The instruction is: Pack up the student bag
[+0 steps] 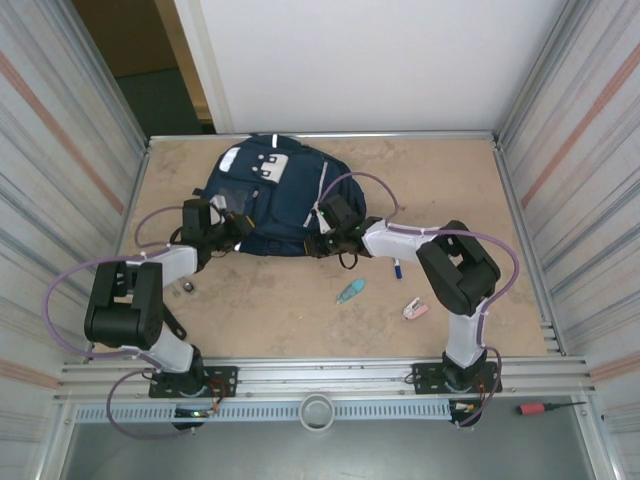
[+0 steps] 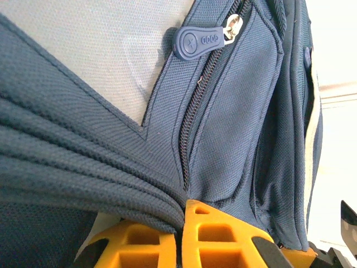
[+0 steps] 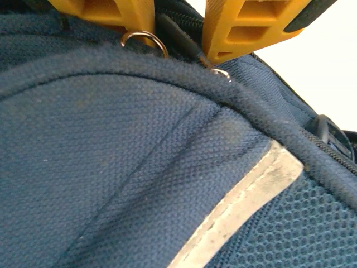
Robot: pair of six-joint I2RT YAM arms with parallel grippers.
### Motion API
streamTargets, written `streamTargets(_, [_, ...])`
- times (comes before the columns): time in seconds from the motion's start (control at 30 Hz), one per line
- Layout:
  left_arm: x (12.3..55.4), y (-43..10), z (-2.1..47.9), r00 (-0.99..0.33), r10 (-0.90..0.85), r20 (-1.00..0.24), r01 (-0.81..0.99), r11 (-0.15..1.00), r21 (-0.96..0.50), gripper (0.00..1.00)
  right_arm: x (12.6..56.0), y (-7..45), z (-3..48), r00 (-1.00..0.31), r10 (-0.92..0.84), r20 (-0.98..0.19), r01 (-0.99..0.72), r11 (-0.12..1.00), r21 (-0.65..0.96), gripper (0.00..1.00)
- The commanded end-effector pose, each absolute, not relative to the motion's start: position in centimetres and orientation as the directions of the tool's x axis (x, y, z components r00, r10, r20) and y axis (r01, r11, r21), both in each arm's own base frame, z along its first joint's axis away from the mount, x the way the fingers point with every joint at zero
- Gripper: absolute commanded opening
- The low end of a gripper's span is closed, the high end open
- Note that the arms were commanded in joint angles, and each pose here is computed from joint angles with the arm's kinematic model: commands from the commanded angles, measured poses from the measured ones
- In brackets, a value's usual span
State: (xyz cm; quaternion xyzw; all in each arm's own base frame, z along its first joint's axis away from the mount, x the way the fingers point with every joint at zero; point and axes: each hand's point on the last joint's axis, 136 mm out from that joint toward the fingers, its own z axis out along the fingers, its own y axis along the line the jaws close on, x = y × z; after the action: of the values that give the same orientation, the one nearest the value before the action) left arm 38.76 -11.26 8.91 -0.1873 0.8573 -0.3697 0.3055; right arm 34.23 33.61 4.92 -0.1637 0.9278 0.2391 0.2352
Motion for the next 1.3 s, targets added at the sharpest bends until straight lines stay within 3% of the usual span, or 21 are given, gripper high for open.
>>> streamTargets(0.0, [39.4, -11.5, 9.6, -0.743, -0.518, -0.423, -0.047, 0.671, -0.74, 0.0, 34.3, 33.0, 3.2, -0.836, -0.197, -0.513, -0.408, 0.847, 0.341, 0.22])
streamTargets(0.2, [39.5, -10.6, 9.7, -0.738, -0.515, -0.437, -0.053, 0.69, -0.722, 0.0, 34.7, 31.4, 5.8, -0.817, -0.149, -0.557, -0.4, 0.842, 0.363, 0.0])
streamTargets(0.5, [39.9, -6.4, 9.5, -0.694, -0.542, -0.474, -0.124, 0.738, -0.663, 0.0, 35.2, 25.2, 6.9, -0.853, -0.068, -0.518, -0.257, 0.918, 0.302, 0.0])
streamTargets(0.87, [40.2, -7.1, 9.7, -0.712, -0.516, -0.476, -0.099, 0.745, -0.66, 0.0, 33.9, 29.3, 8.5, -0.817, -0.174, -0.55, -0.417, 0.836, 0.356, 0.0])
streamTargets(0.9, [40.2, -7.2, 9.7, -0.714, -0.514, -0.476, -0.095, 0.745, -0.661, 0.0, 33.6, 29.8, 8.7, -0.811, -0.182, -0.556, -0.436, 0.821, 0.368, 0.01])
streamTargets(1.1, [40.1, -8.1, 9.5, -0.729, -0.5, -0.469, -0.08, 0.741, -0.666, 0.0, 31.7, 34.4, 10.5, -0.741, -0.283, -0.609, -0.579, 0.728, 0.366, 0.32])
streamTargets(1.27, [40.1, -8.5, 9.5, -0.732, -0.493, -0.47, -0.071, 0.741, -0.667, 0.0, 31.6, 37.5, 9.3, -0.705, -0.362, -0.61, -0.625, 0.723, 0.293, 0.37])
